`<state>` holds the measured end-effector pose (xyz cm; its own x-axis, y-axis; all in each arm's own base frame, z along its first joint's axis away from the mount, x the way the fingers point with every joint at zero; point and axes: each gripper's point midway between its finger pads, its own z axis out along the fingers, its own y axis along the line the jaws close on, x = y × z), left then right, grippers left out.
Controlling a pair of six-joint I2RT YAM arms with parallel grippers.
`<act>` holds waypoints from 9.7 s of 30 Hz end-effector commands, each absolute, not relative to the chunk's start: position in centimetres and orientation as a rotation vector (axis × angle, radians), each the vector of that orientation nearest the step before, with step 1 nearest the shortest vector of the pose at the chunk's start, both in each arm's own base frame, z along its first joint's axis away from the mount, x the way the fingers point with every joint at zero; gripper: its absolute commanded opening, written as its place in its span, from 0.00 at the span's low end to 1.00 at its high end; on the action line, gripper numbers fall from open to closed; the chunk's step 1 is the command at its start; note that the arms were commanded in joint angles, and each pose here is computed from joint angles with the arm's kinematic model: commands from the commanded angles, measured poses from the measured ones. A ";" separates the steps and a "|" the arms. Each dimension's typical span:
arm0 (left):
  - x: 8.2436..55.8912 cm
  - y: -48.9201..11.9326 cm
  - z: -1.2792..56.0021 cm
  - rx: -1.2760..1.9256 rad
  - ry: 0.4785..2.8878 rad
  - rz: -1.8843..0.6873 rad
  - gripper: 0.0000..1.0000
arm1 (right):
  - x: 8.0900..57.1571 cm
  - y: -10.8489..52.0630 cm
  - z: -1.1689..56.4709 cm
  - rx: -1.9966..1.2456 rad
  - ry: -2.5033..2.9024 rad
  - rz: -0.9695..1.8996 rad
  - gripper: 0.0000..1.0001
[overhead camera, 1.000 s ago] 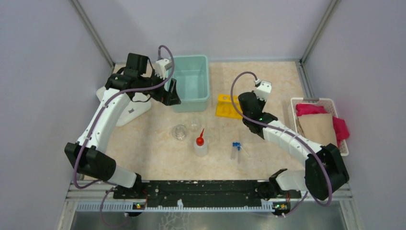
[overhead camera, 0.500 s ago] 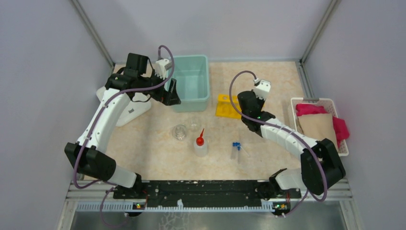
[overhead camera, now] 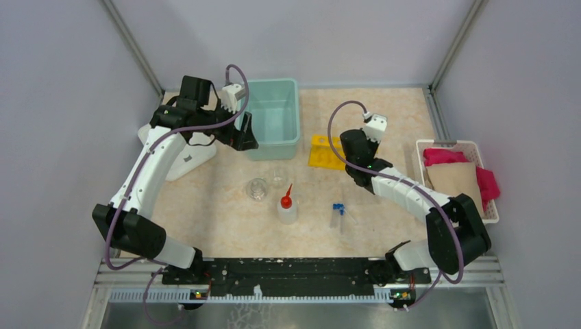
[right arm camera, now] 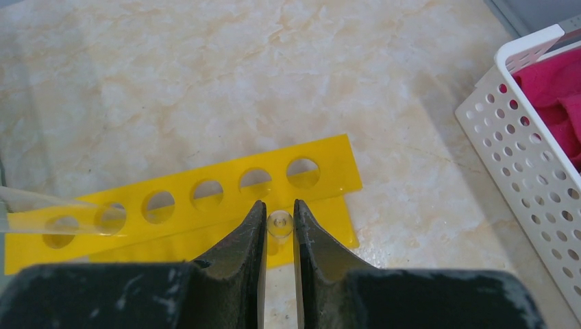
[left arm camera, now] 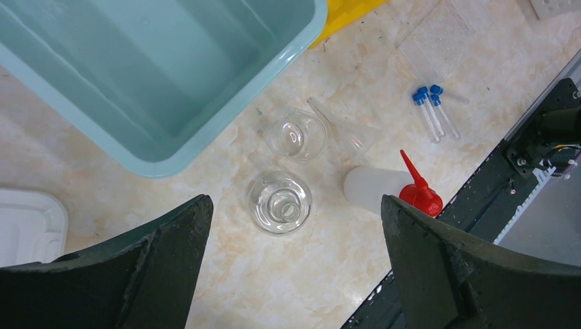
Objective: Organize the chemistry lab equipment
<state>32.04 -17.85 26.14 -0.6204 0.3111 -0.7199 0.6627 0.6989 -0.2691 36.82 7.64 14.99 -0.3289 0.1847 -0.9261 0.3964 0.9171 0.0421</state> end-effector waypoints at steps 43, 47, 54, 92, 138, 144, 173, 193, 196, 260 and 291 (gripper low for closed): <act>32.7 -17.7 26.7 0.744 2.227 -0.691 0.99 | 37.4 8.9 14.5 0.419 1.954 -0.169 0.00; 32.7 -17.7 26.7 0.742 2.228 -0.689 0.99 | 37.3 9.6 13.8 0.406 1.976 -0.123 0.23; 32.7 -17.6 26.7 0.739 2.229 -0.686 0.99 | 37.1 10.3 15.2 0.405 1.987 -0.065 0.58; 31.5 -17.4 28.4 0.711 2.194 -0.711 0.99 | 19.1 13.4 5.4 0.157 2.627 0.061 0.32; 31.2 -17.5 29.9 0.751 2.133 -0.702 0.99 | 21.0 17.6 10.5 0.104 2.530 0.339 0.00; 29.8 -18.6 31.2 0.801 2.041 -0.800 0.99 | 22.9 21.0 19.5 0.065 2.345 0.596 0.00; 25.9 -22.4 31.3 0.907 1.894 -1.180 0.81 | 27.4 40.1 38.0 -0.013 1.849 1.230 0.00; 25.8 -22.2 30.7 0.945 1.883 -1.156 0.17 | 28.1 38.7 37.6 -0.031 1.942 1.134 0.45; 25.3 -22.1 30.8 0.976 1.859 -1.145 0.16 | 29.0 38.4 37.4 -0.060 1.997 1.123 0.44; 29.5 -19.0 29.3 0.786 2.064 -0.881 0.99 | 29.3 12.8 14.2 0.253 2.015 -0.124 0.00; 30.0 -18.3 29.1 0.762 2.065 -0.866 0.99 | 28.7 12.0 10.1 0.306 2.017 -0.140 0.00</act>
